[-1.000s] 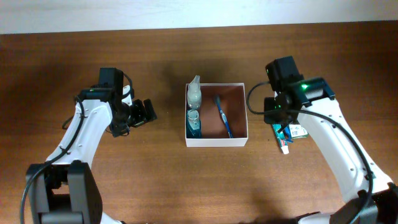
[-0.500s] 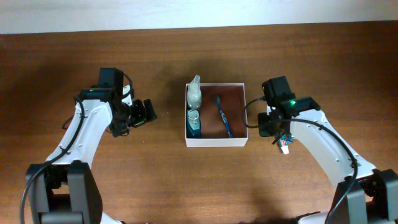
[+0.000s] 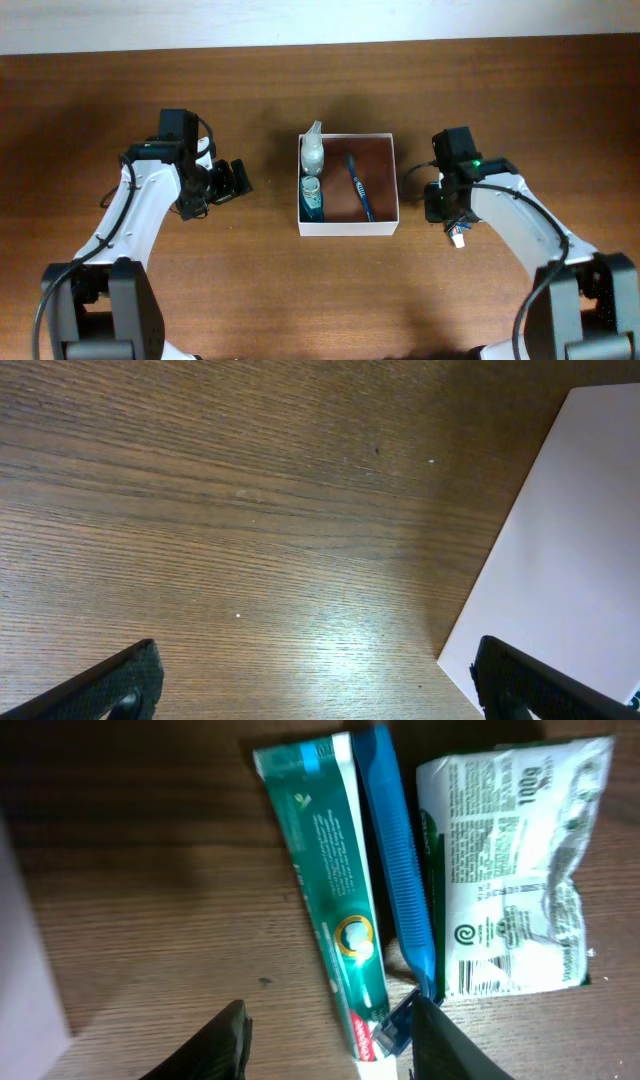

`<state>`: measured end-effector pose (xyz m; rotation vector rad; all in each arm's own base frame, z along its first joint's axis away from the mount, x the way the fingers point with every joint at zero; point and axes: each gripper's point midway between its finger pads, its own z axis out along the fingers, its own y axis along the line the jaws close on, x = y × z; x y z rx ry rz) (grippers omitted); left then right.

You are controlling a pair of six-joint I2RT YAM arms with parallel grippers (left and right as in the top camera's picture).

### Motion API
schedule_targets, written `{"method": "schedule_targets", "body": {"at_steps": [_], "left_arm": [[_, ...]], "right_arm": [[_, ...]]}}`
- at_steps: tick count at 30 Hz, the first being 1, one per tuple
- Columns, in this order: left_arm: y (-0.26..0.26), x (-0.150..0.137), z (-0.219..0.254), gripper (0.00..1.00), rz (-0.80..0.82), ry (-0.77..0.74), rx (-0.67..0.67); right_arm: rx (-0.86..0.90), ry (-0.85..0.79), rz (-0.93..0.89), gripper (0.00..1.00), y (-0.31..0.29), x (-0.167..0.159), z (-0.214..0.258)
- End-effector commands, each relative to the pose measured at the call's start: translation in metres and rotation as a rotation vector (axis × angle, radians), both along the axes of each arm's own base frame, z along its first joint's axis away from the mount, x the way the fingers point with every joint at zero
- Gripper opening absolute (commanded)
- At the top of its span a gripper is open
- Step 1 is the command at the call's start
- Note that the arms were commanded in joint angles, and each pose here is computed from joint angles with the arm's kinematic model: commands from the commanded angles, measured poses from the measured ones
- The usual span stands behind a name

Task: Pack container
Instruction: 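Move the right gripper back right and grasp the teal toothpaste tube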

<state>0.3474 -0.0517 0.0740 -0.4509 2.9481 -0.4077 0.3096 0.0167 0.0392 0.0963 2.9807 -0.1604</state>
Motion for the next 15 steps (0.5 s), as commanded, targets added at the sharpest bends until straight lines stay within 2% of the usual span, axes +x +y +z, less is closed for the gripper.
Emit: {"method": "schedule_targets", "body": {"at_steps": [1, 15], "left_arm": [[0.001, 0.002, -0.002, 0.99, -0.002, 0.003, 0.004], [0.001, 0.002, -0.002, 0.99, -0.002, 0.003, 0.004]], "right_arm": [[0.004, 0.054, 0.047, 0.45, -0.001, -0.007, -0.014], [0.0, 0.098, 0.054, 0.45, 0.0, -0.004, -0.04]]}}
